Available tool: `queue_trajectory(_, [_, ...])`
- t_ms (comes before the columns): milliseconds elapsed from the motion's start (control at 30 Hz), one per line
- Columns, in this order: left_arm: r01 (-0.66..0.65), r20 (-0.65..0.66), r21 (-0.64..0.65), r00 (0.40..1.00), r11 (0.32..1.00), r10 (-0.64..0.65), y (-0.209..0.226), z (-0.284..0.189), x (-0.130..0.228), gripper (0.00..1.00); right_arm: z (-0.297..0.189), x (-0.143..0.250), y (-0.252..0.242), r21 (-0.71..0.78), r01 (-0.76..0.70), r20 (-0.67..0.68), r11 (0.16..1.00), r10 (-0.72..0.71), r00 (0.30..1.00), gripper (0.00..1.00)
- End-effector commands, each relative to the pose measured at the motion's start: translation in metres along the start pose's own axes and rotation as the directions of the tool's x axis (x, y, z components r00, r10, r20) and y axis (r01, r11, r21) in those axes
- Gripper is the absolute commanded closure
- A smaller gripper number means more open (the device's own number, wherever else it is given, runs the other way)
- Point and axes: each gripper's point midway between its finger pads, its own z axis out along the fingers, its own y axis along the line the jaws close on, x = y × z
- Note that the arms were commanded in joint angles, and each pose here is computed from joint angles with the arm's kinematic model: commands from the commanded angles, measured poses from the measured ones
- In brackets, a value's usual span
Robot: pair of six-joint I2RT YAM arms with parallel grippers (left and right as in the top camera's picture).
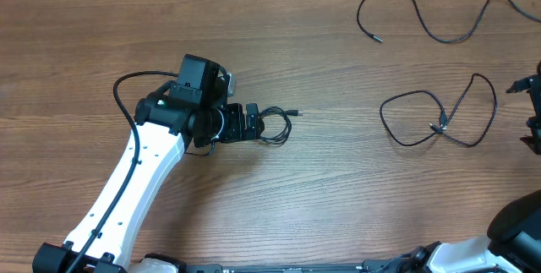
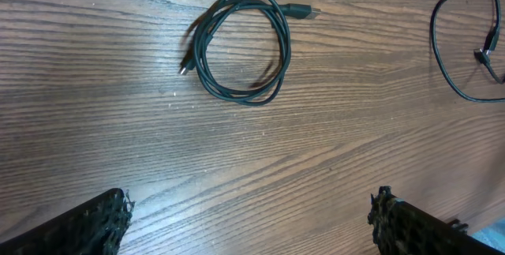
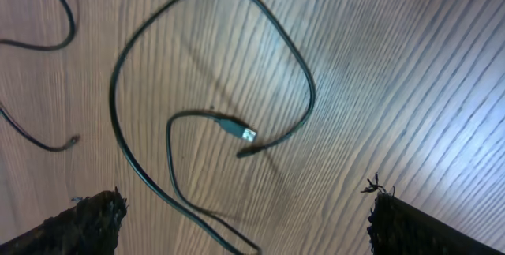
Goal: Untangle cables
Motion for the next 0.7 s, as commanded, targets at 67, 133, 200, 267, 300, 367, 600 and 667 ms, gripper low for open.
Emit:
queue_trajectory(67, [-0.012,0.005,-0.004,1.0,1.0,0.012,-0.001,0.0,-0.002,0.0,0.021,0.015,-0.014,0.076,0.004,-0.043,0.997,-0.001,0.999,0.0])
queue_trajectory(133, [-0.012,0.005,-0.004,1.0,1.0,0.012,-0.001,0.0,-0.002,0.0,0.032,0.015,-0.025,0.113,-0.023,-0.032,0.993,0.027,0.999,0.0])
queue_trajectory(200, [-0.012,0.005,-0.004,1.0,1.0,0.012,-0.001,0.0,-0.002,0.0,0.046,0.016,-0.035,0.143,-0.076,-0.02,0.987,0.079,0.997,0.0])
queue_trajectory(267, [-0.012,0.005,-0.004,1.0,1.0,0.012,-0.001,0.0,-0.002,0.01,0.06,0.019,-0.043,0.152,-0.125,-0.013,0.98,0.129,0.992,0.0])
queue_trajectory(300, [-0.012,0.005,-0.004,1.0,1.0,0.012,-0.001,0.0,-0.002,0.0,0.066,0.02,-0.046,0.153,-0.148,-0.011,0.977,0.151,0.988,0.0])
queue_trajectory(367, [-0.012,0.005,-0.004,1.0,1.0,0.012,-0.001,0.0,-0.002,0.01,0.076,0.022,-0.051,0.155,-0.188,-0.006,0.97,0.192,0.981,0.0])
queue_trajectory(600, [-0.012,0.005,-0.004,1.0,1.0,0.012,-0.001,0.0,-0.002,0.01,0.098,0.024,-0.059,0.146,-0.238,0.02,0.96,0.237,0.971,0.0])
queue_trajectory(667, [-0.012,0.005,-0.004,1.0,1.0,0.012,-0.001,0.0,-0.002,0.0,0.103,0.026,-0.064,0.156,-0.269,0.03,0.951,0.267,0.963,0.0])
